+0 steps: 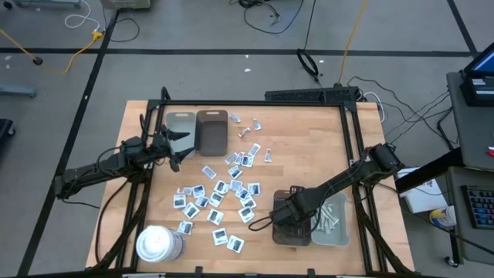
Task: Pick & Place First Aid Supplies
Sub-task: Put the white alcohol pad into the bottom black bin
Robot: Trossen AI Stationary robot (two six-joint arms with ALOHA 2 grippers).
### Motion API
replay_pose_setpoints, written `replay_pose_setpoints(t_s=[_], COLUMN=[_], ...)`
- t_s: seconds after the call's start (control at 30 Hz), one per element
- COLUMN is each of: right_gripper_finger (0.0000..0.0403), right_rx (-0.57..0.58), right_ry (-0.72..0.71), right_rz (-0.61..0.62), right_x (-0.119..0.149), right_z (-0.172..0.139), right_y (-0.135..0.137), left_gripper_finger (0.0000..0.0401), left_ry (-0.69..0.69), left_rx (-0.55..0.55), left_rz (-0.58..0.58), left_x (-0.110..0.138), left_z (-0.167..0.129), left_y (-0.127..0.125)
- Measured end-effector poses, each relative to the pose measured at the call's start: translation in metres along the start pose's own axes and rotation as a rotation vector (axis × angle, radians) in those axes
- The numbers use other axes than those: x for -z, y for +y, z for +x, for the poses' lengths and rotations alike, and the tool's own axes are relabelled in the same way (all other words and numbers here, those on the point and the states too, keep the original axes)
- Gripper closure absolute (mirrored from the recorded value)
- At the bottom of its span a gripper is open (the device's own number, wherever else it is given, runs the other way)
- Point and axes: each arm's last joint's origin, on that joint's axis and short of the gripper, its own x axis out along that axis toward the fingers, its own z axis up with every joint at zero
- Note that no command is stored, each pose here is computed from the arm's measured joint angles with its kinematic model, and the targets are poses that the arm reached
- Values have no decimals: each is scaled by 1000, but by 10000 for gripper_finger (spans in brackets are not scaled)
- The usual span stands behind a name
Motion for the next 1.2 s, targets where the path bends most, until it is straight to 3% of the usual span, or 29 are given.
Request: replay_pose_setpoints(t_s=[0.2,0.7,1.2], right_gripper_finger=[180,191,192], right_rx=[9,17,-6], right_ry=[13,31,-33], right_rz=[-20,-64,30], right_x=[-5,-30,-40], right_z=[-19,-72,-102], right_y=[2,-26,-57], left_gripper_finger=[96,96,95], left_ry=[0,0,0], left_rx=[0,0,-1], left_rz=[0,0,0], left_x=[0,0,0], left_z=[0,0,0], left_y=[0,0,0])
